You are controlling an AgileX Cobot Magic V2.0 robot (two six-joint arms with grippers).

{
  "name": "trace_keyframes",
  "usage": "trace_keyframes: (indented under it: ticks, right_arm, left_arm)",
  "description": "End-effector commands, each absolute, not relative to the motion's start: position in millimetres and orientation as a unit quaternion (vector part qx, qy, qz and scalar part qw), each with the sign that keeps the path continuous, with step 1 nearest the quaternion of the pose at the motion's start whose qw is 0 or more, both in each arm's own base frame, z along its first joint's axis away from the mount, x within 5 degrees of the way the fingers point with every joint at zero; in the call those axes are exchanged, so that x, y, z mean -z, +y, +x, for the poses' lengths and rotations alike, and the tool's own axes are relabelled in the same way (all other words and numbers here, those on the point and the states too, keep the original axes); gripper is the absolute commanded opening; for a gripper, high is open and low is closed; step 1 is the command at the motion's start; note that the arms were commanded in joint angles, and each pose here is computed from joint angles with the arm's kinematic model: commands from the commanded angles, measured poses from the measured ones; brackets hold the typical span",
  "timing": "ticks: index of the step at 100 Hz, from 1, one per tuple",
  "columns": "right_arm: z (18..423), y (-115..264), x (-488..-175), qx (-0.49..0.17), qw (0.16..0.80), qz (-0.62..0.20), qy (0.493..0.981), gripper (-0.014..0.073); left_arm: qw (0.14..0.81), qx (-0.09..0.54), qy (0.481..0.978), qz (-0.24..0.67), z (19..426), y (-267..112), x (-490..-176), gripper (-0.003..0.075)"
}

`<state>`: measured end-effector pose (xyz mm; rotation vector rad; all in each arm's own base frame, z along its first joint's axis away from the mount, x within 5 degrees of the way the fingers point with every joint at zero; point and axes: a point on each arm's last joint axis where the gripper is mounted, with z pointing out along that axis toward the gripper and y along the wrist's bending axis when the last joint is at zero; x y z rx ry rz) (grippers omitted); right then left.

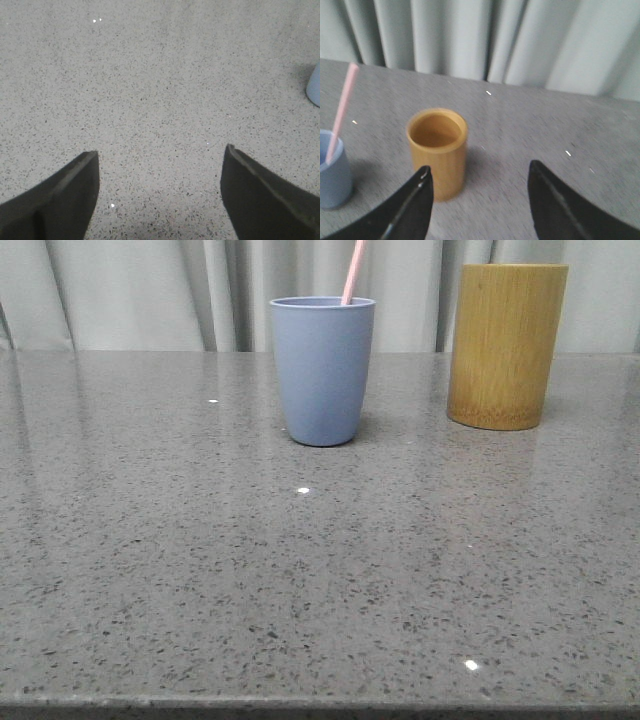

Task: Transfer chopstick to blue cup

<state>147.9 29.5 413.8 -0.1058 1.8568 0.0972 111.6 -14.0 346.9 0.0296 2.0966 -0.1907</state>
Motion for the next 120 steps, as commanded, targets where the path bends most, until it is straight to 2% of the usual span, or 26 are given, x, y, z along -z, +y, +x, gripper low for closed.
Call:
trace_keyframes:
  ticks: [1,31,47,60,66,72,90,93,96,120]
  right_arm:
    - [123.0,18.0,-416.5,-0.028,0.639,-0.042,0.768,0.0434]
    - [68.6,0.6,-368.9,-0.023,0.632,-0.023,0.775,0.0434]
    - [57.9,-2.1,-350.4,-0.025,0.634,-0.023,0.773,0.0434]
    - [56.2,-2.5,-347.5,-0.025,0.634,-0.023,0.772,0.0417]
    - [56.2,-2.5,-347.6,-0.025,0.635,-0.023,0.772,0.0367]
    - [56.2,-2.4,-347.8,-0.025,0.636,-0.023,0.771,0.0278]
    - [56.2,-2.4,-347.8,-0.025,0.636,-0.023,0.771,-0.0044]
    - [56.2,-2.4,-347.8,-0.025,0.636,-0.023,0.771,-0.0073]
    - [56.3,-2.4,-347.9,-0.025,0.636,-0.023,0.771,-0.0064]
    - [56.2,-2.5,-347.4,-0.025,0.634,-0.022,0.772,-0.0066]
  left_arm:
    - [0.54,0.08,0.838,0.007,108.9,-13.2,-362.0,0.0494]
    - [0.548,0.078,0.833,0.008,93.6,-12.8,-350.7,0.0494]
    - [0.561,0.078,0.824,0.009,81.7,-12.6,-346.5,0.0494]
    - [0.574,0.078,0.815,0.01,75.0,-12.5,-348.9,0.0486]
    - [0.575,0.078,0.814,0.01,75.0,-12.5,-349.0,0.0445]
    - [0.575,0.078,0.814,0.01,75.0,-12.5,-349.0,0.0382]
    - [0.575,0.078,0.814,0.01,75.0,-12.5,-349.0,0.0083]
    - [0.575,0.078,0.814,0.01,75.0,-12.5,-349.0,0.0034]
    - [0.576,0.078,0.814,0.009,75.1,-12.5,-349.3,-0.0022]
    - [0.578,0.078,0.813,0.009,75.2,-12.4,-349.5,-0.0019]
